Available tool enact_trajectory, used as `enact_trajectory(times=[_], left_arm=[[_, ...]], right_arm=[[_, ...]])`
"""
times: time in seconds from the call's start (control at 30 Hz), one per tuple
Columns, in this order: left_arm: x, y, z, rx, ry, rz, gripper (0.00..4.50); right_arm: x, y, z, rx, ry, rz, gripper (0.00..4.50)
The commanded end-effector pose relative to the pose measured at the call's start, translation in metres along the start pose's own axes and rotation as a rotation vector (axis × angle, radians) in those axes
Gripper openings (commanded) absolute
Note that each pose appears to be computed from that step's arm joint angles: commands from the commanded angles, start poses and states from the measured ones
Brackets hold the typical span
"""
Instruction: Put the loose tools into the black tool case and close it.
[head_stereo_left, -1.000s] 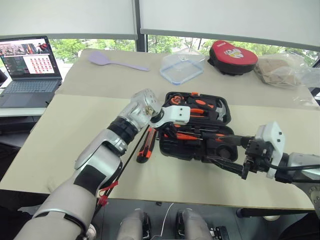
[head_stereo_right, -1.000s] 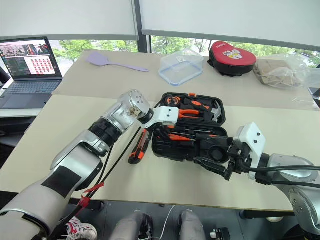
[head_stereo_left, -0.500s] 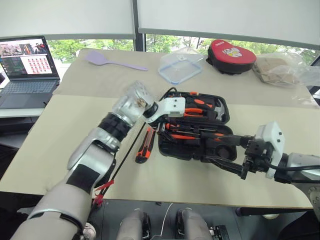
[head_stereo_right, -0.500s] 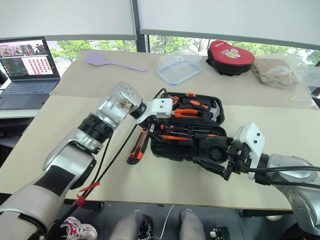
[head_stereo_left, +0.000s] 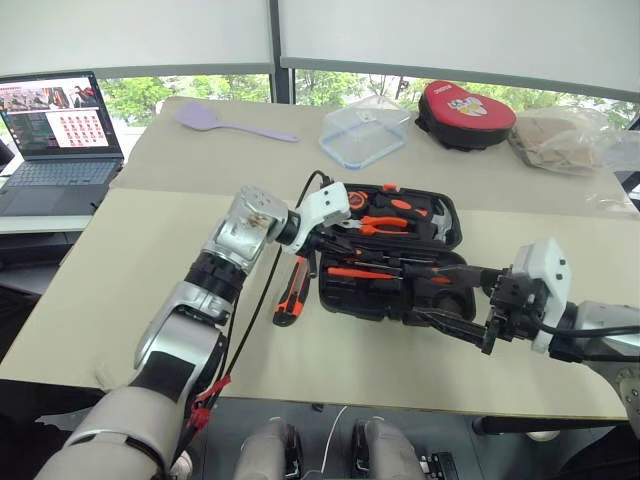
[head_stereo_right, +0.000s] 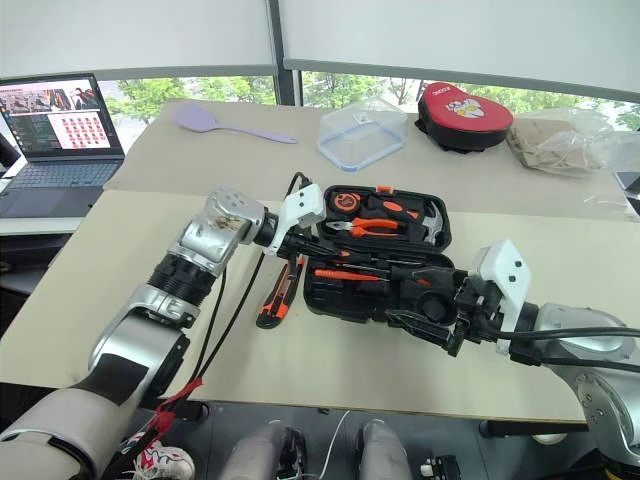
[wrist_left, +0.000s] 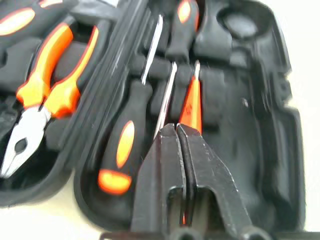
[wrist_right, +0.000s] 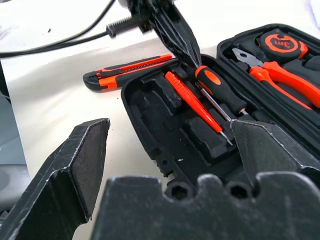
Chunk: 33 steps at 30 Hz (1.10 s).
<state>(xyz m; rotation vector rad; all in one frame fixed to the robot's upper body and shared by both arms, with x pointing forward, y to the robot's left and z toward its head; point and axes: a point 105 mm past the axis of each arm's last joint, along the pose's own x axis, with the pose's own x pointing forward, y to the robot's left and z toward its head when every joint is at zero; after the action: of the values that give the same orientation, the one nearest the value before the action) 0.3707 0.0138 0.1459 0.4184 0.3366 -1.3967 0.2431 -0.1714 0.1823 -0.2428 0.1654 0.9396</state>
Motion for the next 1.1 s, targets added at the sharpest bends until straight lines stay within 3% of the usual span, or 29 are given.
enact_trajectory(times=[0.03,0.37,0.7,0.83,1.0,1.1], left_arm=[[-0.001,-0.002,0.009,-0.025,-0.060,-0.010,0.01],[0.009,-0.010,-0.031,0.002,0.057,-0.001,0.01],[0.001,-0.009,-0.041,0.016,0.074,0.025,0.01],[-0.002,-0.008,-0.033,0.017,0.034,0.031,0.01],[-0.008,-0.007,0.000,0.024,-0.097,0.023,0.01],[-0.005,-0.006,0.003,0.027,-0.101,0.029,0.01]], right_arm=[[-0.003,0.001,0.006,-0.025,-0.012,-0.004,4.50],[-0.001,0.003,0.005,-0.018,-0.009,-0.004,4.50],[0.002,0.001,0.005,-0.013,-0.010,-0.002,4.50],[0.003,0.000,0.006,-0.013,-0.013,0.000,4.50],[0.004,-0.001,0.005,-0.010,-0.012,0.005,4.50],[0.005,-0.001,0.004,-0.007,-0.013,0.006,4.50]])
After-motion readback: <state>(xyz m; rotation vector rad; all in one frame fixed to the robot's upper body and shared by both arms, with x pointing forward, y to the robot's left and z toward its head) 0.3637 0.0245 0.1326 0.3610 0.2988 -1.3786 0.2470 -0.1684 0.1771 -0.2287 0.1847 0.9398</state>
